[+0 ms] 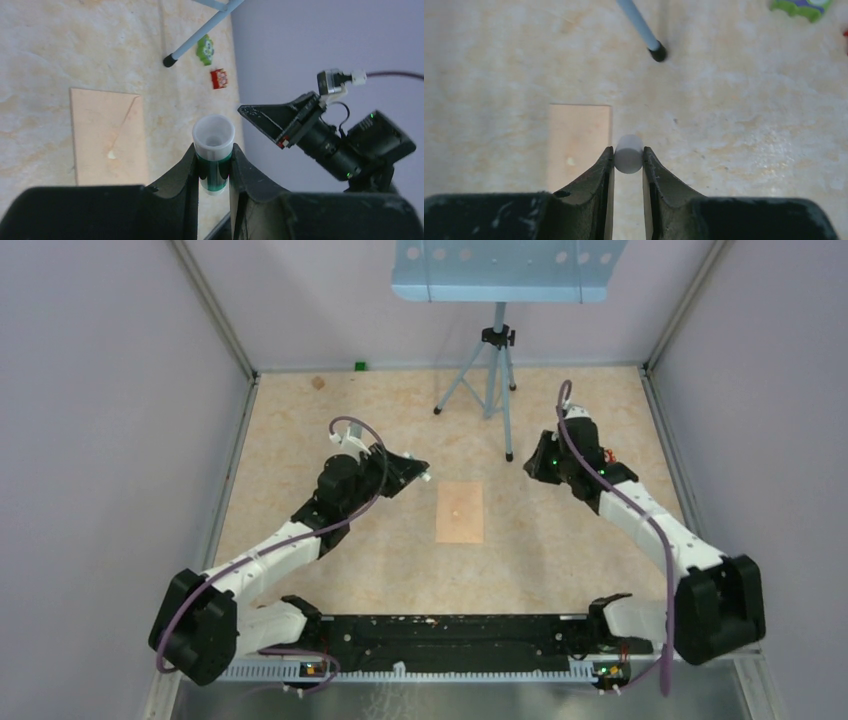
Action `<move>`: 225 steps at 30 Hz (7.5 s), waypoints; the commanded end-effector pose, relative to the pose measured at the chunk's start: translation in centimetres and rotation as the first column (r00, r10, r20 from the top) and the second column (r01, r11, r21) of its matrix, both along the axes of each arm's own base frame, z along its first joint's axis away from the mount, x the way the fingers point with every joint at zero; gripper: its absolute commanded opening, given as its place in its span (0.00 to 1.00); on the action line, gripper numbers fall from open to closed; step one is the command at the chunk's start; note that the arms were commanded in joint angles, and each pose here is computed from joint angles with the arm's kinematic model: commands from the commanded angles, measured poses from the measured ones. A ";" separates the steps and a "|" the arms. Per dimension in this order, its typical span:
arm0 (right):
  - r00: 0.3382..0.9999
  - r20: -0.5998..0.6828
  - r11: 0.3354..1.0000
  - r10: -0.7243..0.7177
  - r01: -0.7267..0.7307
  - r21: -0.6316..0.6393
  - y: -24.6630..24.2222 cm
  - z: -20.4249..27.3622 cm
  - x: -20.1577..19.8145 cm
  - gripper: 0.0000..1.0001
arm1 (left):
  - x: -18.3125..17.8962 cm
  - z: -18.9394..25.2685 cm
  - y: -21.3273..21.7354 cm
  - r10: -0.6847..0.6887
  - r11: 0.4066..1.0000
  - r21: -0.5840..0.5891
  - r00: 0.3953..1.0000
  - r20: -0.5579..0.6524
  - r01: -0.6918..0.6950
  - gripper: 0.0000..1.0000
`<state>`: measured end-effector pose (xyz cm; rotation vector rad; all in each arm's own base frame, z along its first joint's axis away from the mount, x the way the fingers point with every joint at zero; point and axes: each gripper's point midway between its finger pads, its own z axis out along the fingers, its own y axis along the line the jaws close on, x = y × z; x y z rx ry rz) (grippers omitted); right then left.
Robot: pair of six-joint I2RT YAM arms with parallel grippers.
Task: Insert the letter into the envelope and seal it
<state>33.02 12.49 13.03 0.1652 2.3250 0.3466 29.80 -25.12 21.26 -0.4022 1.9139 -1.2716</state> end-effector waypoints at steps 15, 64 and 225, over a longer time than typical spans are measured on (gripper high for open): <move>0.729 0.660 0.652 0.181 -0.591 0.474 12.1 23.6 -5.7 0.00 | 0.0 16.8 -2.3 -0.087 0.727 -0.677 0.994 0.073 0.113 0.00; 0.598 0.793 0.256 0.115 -0.789 0.558 16.7 30.2 -8.4 0.00 | -2.4 23.3 -2.9 -0.170 0.536 -0.802 0.964 0.204 0.264 0.00; 0.955 0.143 0.925 0.259 -0.288 0.247 9.4 5.7 -8.4 0.87 | 4.4 -16.5 1.8 -0.045 0.567 0.772 0.946 -0.321 0.289 0.62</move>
